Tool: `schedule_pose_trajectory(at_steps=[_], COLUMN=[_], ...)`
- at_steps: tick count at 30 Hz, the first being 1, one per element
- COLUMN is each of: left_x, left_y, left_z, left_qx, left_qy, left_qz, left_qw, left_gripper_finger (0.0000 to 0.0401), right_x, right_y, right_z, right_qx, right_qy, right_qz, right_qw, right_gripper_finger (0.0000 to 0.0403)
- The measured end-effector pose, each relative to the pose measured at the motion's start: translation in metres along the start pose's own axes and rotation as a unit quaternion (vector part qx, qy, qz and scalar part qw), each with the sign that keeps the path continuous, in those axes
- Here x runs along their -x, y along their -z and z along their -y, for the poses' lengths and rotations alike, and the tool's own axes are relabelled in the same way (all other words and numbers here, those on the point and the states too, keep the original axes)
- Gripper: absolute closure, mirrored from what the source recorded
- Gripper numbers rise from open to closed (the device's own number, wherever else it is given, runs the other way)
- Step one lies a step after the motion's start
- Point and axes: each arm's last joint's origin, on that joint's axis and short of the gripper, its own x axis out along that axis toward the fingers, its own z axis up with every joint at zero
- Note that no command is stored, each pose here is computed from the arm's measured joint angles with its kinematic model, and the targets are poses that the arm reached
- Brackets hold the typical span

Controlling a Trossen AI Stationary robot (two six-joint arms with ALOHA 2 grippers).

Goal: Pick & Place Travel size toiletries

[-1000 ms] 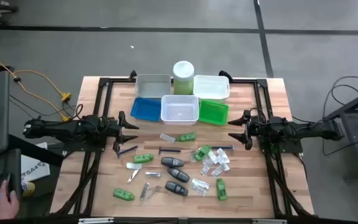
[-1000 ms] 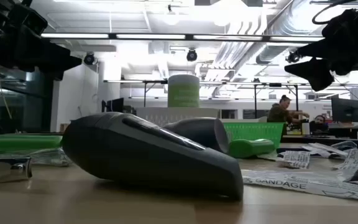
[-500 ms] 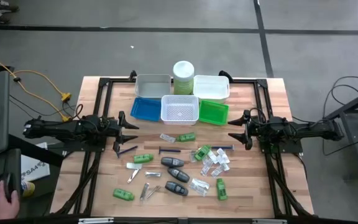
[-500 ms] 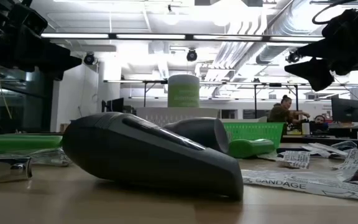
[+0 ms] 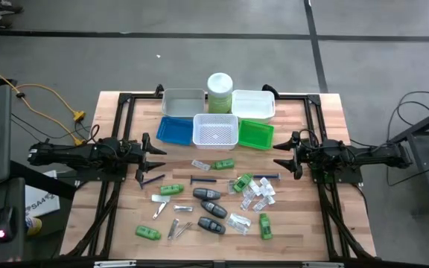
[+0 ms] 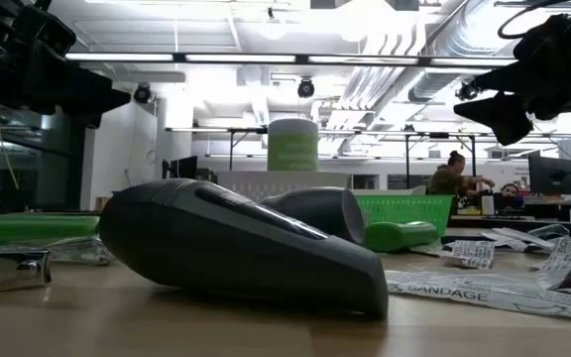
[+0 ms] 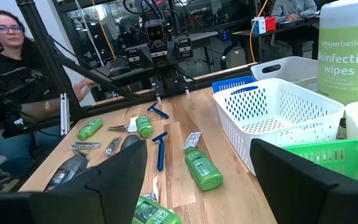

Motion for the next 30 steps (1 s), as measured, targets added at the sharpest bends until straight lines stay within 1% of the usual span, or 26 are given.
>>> schedule_pose_trajectory(at_steps=[13, 17, 20, 27, 30], left_x=[0.0000, 0.0000, 0.0000, 0.0000, 0.0000], left_y=[0.0000, -0.0001, 0.0000, -0.0001, 0.0000], left_z=[0.0000, 0.0000, 0.0000, 0.0000, 0.0000], left_qx=[0.000, 0.000, 0.000, 0.000, 0.000], left_qy=[0.000, 0.000, 0.000, 0.000, 0.000], left_qz=[0.000, 0.000, 0.000, 0.000, 0.000], left_qw=[1.000, 1.000, 1.000, 1.000, 1.000], left_gripper_finger=[0.0213, 0.0213, 0.0213, 0.0213, 0.0213], right_x=[0.0000, 0.0000, 0.0000, 0.0001, 0.0001], right_y=[0.0000, -0.0001, -0.0005, -0.0048, -0.0051], right_z=[0.0000, 0.0002, 0.0001, -0.0009, -0.0013], right_qx=[0.000, 0.039, 0.045, 0.003, -0.034], right_qy=[0.000, 0.004, 0.003, -0.001, -0.008], right_qz=[0.000, 0.001, 0.003, 0.026, 0.026], right_qw=[1.000, 0.999, 0.999, 1.000, 0.999], right_gripper_finger=[0.0123, 0.0123, 0.0123, 0.0123, 0.0123])
